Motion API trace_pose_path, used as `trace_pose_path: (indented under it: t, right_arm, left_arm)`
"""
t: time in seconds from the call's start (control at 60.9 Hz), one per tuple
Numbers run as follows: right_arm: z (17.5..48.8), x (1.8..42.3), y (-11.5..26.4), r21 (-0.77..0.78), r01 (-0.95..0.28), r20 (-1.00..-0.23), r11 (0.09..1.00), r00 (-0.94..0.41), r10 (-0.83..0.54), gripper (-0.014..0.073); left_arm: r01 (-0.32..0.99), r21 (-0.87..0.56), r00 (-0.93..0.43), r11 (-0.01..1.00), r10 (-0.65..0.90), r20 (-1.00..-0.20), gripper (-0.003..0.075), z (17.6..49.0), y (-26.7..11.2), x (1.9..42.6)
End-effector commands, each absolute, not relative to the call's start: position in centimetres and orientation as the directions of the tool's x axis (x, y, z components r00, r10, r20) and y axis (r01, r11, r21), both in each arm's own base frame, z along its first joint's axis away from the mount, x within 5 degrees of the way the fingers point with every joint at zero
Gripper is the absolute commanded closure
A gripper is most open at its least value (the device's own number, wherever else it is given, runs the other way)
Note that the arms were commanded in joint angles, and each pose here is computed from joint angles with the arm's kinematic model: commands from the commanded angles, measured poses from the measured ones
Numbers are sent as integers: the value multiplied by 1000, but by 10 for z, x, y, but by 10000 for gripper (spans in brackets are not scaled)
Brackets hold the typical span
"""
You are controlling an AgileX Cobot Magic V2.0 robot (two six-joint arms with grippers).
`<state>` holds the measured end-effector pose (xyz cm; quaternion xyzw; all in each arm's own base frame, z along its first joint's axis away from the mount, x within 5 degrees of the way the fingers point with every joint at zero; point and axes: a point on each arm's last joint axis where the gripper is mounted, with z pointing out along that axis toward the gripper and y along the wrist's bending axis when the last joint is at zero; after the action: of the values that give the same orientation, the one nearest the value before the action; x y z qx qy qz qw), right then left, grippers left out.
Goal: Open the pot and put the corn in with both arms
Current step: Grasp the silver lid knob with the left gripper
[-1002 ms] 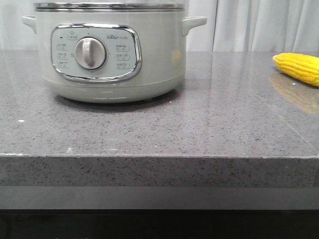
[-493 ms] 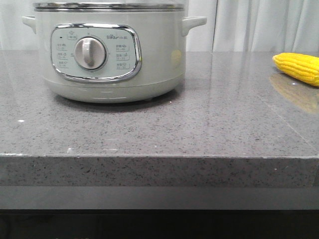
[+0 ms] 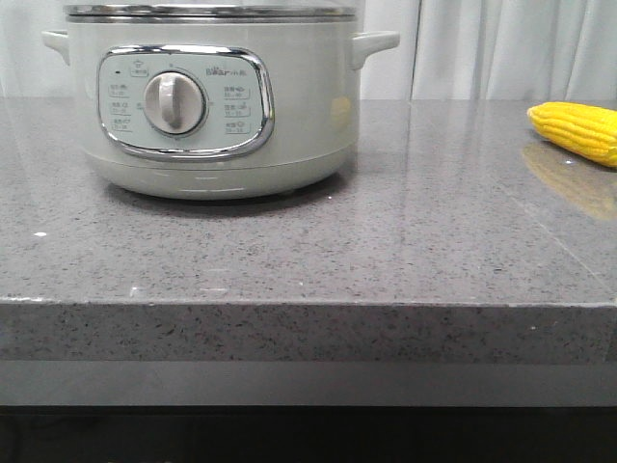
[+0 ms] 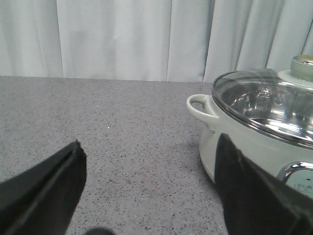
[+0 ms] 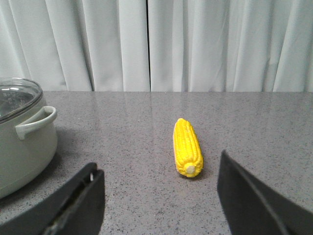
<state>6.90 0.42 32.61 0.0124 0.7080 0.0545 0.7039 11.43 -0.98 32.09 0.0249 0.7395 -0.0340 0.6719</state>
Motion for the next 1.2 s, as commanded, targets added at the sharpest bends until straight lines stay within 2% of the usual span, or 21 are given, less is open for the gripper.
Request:
trace_pose_path:
  t: [0.0, 0.164, 0.312, 0.476, 0.591, 0.739, 0.969, 1.183]
  right_arm:
    - [344, 69, 4, 87, -62, -992, 994, 87, 92, 67]
    - [344, 69, 4, 87, -62, -992, 994, 87, 92, 67]
    - [344, 69, 4, 87, -62, -992, 994, 86, 92, 67]
    - [344, 69, 4, 87, -62, -992, 994, 86, 92, 67]
    - [344, 69, 4, 87, -62, -992, 994, 86, 92, 67]
    - [344, 69, 4, 87, -62, -992, 994, 86, 92, 67]
    - [344, 69, 4, 87, -62, -992, 994, 86, 92, 67]
    - [344, 69, 4, 87, -62, -992, 994, 86, 92, 67]
  left_arm:
    - [98, -31, 26, 995, -33, -999, 176, 346, -11, 116]
    - [158, -31, -75, 987, -19, -997, 176, 376, -22, 132]
    - [259, -30, -207, 966, 25, -978, 176, 405, -47, 165]
    - [374, -36, -351, 927, 106, -930, 176, 426, -91, 207]
    - [396, -68, -456, 916, 132, -880, 176, 436, -113, 242]
    - [466, -97, -503, 879, 173, -847, 176, 451, -139, 282]
    - [509, -108, -570, 854, 240, -786, 176, 448, -170, 339]
    - [524, -128, -625, 842, 279, -729, 176, 435, -185, 367]
